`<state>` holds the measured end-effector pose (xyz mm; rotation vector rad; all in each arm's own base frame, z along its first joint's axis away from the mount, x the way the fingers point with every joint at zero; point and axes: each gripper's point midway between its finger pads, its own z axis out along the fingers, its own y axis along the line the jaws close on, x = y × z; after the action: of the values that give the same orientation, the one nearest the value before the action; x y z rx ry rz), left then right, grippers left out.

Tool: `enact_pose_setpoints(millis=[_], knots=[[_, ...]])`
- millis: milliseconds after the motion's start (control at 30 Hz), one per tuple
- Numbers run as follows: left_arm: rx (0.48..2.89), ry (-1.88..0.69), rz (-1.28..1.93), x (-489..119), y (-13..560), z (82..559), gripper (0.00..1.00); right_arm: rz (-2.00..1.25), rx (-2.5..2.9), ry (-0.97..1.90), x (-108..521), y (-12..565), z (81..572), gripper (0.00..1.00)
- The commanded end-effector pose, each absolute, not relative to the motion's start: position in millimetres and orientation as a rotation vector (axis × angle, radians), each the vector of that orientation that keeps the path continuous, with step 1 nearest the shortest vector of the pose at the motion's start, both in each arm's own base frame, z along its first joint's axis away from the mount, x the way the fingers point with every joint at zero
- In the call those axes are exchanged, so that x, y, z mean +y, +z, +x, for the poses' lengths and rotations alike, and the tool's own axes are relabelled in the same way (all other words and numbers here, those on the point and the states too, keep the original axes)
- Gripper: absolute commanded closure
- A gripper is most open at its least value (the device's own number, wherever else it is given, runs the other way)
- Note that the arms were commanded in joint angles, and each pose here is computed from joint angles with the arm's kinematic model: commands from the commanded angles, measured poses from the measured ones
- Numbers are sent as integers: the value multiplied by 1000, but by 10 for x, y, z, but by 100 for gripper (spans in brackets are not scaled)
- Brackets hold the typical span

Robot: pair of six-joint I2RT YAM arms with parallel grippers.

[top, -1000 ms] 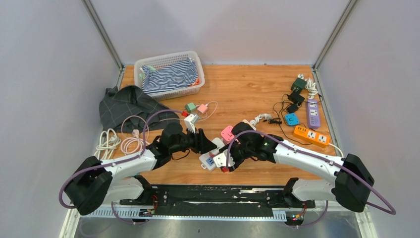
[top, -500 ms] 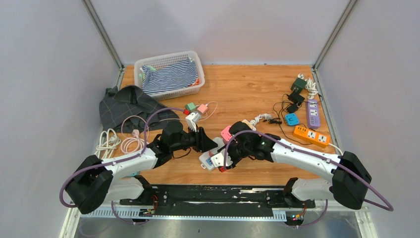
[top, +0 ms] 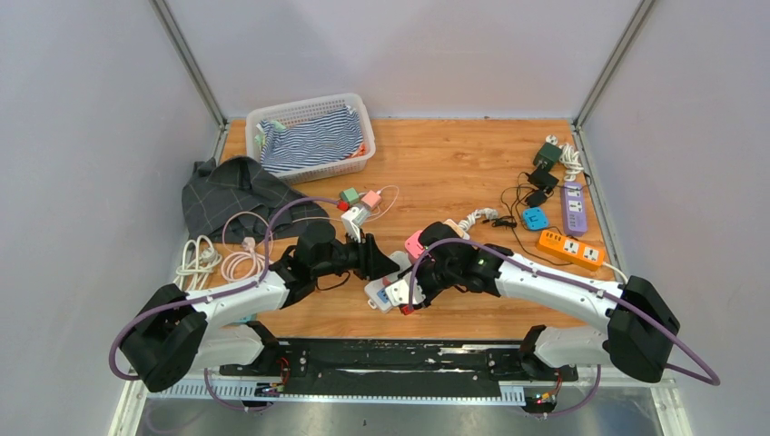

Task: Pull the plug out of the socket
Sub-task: Remove the plug from the socket.

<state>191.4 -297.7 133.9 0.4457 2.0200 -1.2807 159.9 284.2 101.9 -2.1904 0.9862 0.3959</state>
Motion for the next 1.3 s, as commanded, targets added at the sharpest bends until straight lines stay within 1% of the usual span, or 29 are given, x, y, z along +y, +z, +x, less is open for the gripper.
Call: enact_pose_setpoints(millis=[0, 333, 500, 667, 733, 867, 1100, 1267], knots=[[1962, -1310, 492, -3036, 1488, 1920, 60, -2296, 1078, 418, 2662, 741, 1452, 61], [1976, -1292, 500, -3109, 1445, 1909, 61, -2302, 1083, 420, 2657, 726, 1444, 61], [1976, -1285, 501, -3121, 1441, 1925, 69, -2304, 1082, 421, 2661, 726, 1441, 61], [1984, -1283, 508, -3128, 1412, 1921, 73, -2305, 1083, 420, 2658, 727, 1443, 62], [1982, -1285, 516, -3133, 1414, 1917, 80, -2308, 1082, 421, 2660, 720, 1439, 62], [1968, -1278, 538, -3145, 1427, 1911, 100, -2312, 1086, 420, 2656, 711, 1437, 62], [1878, -1166, 647, -3167, 1446, 1896, 100, -2323, 1091, 414, 2651, 692, 1438, 64], [1859, -1073, 678, -3081, 1386, 1919, 100, -2329, 1100, 406, 2643, 673, 1449, 66]])
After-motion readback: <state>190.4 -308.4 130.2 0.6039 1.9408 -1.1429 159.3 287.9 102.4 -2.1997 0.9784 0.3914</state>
